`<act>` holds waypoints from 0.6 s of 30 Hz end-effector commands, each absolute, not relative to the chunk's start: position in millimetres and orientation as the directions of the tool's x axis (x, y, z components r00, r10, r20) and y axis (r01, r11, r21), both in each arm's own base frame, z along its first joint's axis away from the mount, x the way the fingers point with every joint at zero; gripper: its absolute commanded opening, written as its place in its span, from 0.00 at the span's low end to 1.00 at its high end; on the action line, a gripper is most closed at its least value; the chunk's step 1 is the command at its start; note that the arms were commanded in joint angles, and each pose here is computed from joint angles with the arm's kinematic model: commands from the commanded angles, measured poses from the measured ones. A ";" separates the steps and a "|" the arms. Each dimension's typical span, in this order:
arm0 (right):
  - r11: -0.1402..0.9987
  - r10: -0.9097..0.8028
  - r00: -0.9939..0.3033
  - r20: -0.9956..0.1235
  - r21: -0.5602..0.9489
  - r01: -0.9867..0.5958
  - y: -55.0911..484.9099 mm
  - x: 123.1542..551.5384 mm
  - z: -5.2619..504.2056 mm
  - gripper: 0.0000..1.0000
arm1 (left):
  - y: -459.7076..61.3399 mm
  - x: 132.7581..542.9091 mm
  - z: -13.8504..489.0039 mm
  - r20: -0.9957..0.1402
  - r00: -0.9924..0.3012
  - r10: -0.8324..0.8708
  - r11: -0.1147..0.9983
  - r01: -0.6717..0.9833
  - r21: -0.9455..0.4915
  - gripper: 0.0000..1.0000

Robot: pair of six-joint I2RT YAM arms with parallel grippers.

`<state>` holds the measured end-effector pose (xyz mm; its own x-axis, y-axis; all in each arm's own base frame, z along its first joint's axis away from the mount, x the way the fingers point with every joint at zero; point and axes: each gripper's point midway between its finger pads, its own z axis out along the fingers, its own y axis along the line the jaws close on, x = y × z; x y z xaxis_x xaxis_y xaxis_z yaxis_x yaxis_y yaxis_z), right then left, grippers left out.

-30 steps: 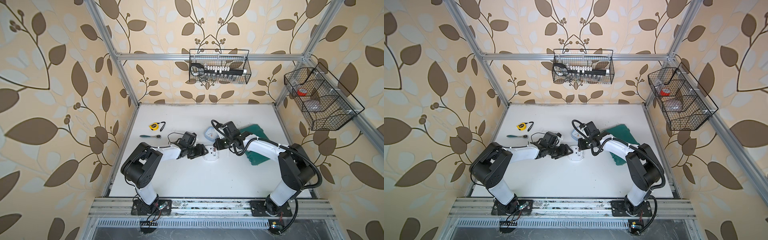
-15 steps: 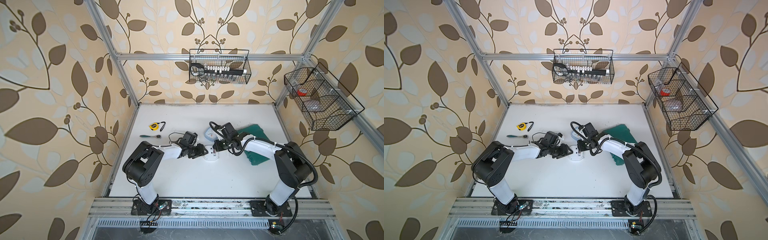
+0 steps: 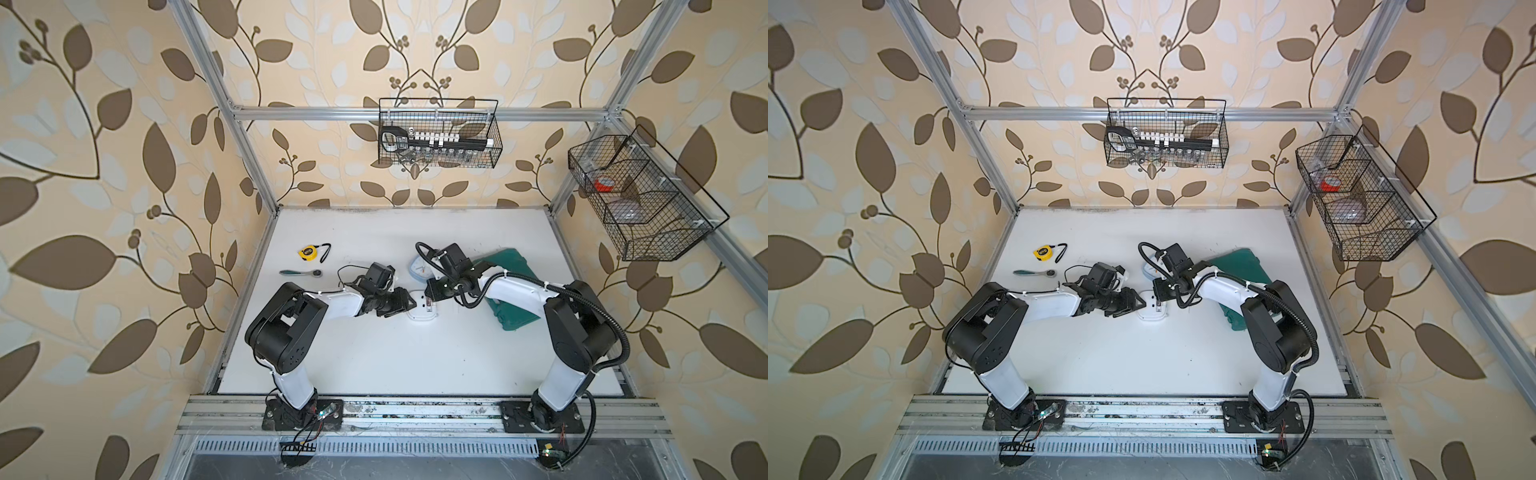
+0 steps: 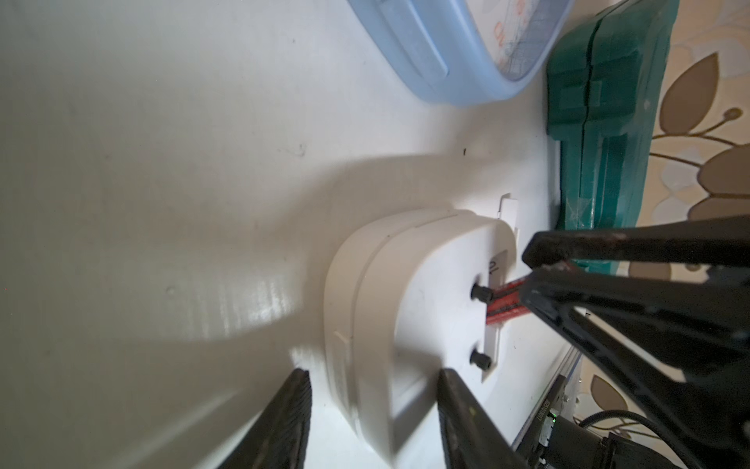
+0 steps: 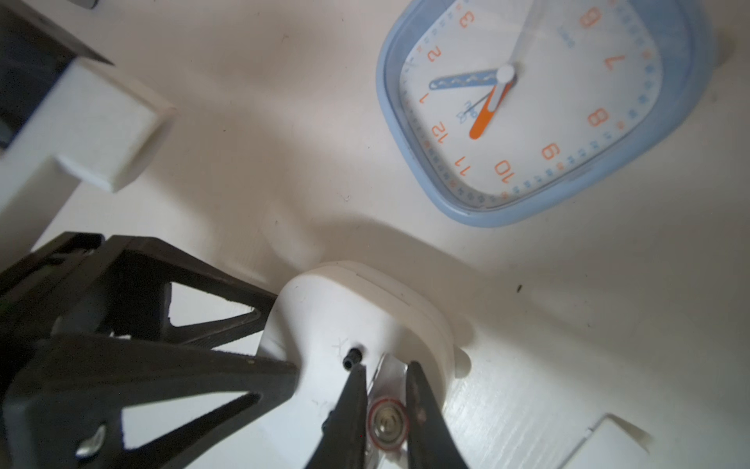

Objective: Insert the battery into the alarm
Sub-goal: Install the battery in the alarm.

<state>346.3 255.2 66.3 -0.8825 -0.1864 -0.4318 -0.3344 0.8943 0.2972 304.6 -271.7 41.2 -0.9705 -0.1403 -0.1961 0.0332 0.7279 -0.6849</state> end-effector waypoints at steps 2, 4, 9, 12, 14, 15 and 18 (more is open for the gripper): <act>0.903 -0.179 -0.867 -0.465 0.272 -0.333 254.0 353.3 74.9 0.26 | -257.6 294.7 15.3 -0.132 -0.981 -0.141 0.789 -0.031 -0.613 0.51; 0.902 -0.169 -0.855 -0.490 0.272 -0.334 252.6 354.4 81.4 0.28 | -256.9 294.8 15.3 -0.130 -0.981 -0.141 0.792 -0.033 -0.610 0.51; 0.907 -0.139 -0.849 -0.511 0.279 -0.316 252.0 357.5 86.3 0.26 | -257.6 294.3 17.1 -0.132 -0.981 -0.140 0.788 -0.030 -0.615 0.51; 0.903 -0.140 -0.858 -0.495 0.291 -0.315 255.6 358.6 81.7 0.21 | -257.0 294.2 16.3 -0.131 -0.981 -0.140 0.790 -0.031 -0.612 0.51; 0.902 -0.140 -0.863 -0.485 0.298 -0.314 257.8 359.1 78.5 0.17 | -256.9 293.6 15.2 -0.127 -0.982 -0.139 0.791 -0.033 -0.612 0.51; 0.902 -0.140 -0.866 -0.481 0.299 -0.312 258.4 359.6 76.4 0.15 | -257.0 293.6 15.4 -0.128 -0.982 -0.139 0.791 -0.032 -0.611 0.51; 0.904 -0.144 -0.871 -0.470 0.296 -0.309 259.0 359.6 71.7 0.08 | -257.1 293.8 15.3 -0.129 -0.982 -0.139 0.791 -0.032 -0.611 0.51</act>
<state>357.7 255.3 76.5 -0.8652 -0.1404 -0.4814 -0.3109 0.9034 0.2953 305.1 -272.1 41.5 -0.9717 -0.1394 -0.1906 0.0292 0.7301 -0.6827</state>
